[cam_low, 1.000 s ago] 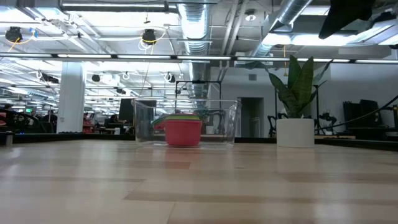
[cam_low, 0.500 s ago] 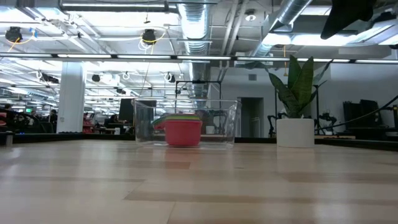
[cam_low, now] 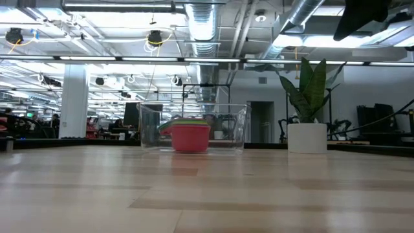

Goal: Nest measuring cups in basket
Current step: Stack the blue measuring cup on top of the orange measuring cup in the transparent bin

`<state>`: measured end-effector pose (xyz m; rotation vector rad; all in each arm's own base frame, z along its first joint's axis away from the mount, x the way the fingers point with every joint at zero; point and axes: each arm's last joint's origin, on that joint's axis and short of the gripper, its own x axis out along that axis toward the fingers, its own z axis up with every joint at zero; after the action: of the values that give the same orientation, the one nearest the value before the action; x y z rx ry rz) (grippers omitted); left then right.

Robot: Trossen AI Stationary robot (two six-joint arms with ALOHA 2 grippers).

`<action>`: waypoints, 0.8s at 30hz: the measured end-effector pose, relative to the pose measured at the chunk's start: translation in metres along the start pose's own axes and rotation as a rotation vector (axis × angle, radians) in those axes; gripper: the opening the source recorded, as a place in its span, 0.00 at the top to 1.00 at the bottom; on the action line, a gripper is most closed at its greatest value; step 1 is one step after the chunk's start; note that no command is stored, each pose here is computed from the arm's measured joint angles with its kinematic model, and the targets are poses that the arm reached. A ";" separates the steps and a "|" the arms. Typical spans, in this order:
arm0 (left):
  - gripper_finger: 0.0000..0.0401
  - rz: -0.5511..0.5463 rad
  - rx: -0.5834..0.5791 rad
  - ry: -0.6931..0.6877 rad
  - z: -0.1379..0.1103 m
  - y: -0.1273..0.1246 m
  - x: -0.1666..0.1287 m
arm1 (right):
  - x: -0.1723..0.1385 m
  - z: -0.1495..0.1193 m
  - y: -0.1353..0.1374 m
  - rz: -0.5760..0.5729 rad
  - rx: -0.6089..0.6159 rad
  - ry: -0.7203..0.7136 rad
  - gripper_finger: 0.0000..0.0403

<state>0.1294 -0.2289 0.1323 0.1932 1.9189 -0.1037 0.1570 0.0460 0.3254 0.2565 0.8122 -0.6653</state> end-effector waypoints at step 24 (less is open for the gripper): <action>1.00 -0.170 -0.874 -0.397 0.074 0.118 -0.056 | 0.000 0.000 0.000 0.000 -0.006 -0.003 0.92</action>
<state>0.2382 -0.1296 0.1613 -0.5399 1.4286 0.5409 0.1573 0.0460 0.3255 0.2498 0.8116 -0.6625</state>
